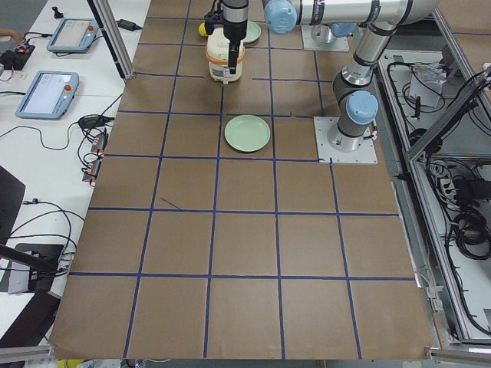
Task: Press rice cooker button
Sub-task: 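Press down on the green lid button with the right gripper fingers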
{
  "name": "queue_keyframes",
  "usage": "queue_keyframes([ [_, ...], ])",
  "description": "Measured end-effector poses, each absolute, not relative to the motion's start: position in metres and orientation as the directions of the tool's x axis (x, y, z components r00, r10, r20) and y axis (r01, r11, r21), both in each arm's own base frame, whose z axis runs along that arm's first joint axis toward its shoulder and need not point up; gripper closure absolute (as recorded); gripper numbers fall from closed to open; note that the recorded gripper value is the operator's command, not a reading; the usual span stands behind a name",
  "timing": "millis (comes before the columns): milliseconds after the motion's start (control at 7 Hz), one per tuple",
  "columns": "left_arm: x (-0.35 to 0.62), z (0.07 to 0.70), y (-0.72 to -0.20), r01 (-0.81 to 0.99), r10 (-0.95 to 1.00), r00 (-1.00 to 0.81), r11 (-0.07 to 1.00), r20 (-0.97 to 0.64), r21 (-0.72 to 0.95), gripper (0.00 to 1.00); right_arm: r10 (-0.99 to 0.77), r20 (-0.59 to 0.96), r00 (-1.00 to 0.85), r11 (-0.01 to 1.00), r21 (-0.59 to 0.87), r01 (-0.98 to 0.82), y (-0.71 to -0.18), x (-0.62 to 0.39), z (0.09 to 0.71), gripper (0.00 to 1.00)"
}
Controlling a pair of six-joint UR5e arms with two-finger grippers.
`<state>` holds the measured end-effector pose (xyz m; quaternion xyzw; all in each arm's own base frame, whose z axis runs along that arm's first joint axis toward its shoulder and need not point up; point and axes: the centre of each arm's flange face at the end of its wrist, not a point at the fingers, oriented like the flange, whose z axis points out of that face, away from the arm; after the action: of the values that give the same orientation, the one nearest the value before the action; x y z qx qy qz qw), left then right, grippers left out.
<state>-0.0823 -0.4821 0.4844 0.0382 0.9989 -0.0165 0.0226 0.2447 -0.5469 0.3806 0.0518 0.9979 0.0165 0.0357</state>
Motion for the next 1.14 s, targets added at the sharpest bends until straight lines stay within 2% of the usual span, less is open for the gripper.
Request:
queue_keyframes([
  [1143, -0.082, 0.484, -0.482, 0.077, 0.076, -0.996, 0.997, -0.046, -0.031, 0.00, 0.099, -0.065, -0.993, 0.994, 0.051, 0.096, -0.551, 0.249, 0.360, 0.89],
])
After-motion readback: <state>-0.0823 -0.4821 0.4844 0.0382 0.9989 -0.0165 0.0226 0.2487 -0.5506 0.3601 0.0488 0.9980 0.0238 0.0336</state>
